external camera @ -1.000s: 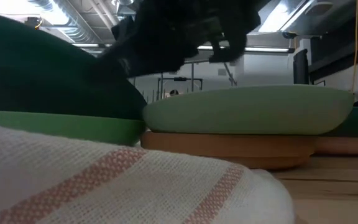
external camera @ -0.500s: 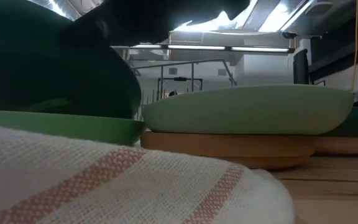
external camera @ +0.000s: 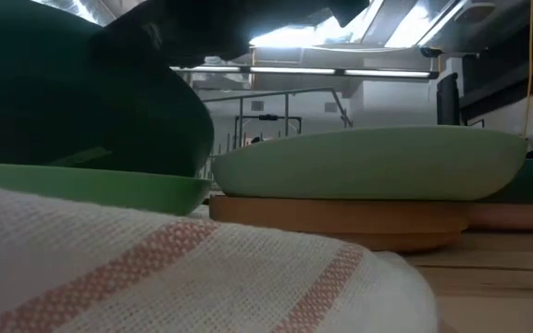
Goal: Sort dishes
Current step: Put the dark green plate into the dishwasher rack
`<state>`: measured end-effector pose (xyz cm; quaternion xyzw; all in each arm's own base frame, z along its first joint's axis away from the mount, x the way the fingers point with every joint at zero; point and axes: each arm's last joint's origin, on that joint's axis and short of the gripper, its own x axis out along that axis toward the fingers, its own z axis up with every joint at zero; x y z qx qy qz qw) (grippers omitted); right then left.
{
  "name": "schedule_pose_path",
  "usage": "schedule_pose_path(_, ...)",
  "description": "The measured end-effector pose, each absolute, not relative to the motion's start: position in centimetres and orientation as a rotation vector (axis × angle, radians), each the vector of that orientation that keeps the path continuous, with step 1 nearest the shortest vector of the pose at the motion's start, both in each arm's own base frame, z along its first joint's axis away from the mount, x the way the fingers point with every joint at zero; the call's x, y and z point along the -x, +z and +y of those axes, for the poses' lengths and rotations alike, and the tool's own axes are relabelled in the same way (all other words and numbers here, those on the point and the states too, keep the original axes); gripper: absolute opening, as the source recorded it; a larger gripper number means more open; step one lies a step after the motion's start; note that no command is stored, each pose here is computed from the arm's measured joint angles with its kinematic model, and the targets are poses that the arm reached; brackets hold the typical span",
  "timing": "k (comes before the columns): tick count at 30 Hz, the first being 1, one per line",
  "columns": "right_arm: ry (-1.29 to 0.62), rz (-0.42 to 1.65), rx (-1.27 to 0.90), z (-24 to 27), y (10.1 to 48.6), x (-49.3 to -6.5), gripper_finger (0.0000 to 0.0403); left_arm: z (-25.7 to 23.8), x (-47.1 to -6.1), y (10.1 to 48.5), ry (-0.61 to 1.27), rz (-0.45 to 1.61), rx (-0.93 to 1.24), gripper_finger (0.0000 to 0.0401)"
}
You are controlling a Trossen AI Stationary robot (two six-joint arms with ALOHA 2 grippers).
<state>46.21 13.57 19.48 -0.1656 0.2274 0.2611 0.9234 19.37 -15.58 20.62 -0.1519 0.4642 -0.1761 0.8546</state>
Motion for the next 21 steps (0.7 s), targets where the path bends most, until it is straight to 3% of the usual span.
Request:
schedule_pose_path(8, 0.518, 0.423, 0.325, 13.4, 21.7, -45.8, 0.0105, -15.2, -19.0, 21.7, -0.376, 0.932, 0.345, 0.0003)
schedule_pose_path(21, 0.298, 0.475, 0.394, 11.8, 28.1, -42.5, 0.0103, -14.5, -18.2, 24.4, -0.396, 0.785, 0.424, 0.0001)
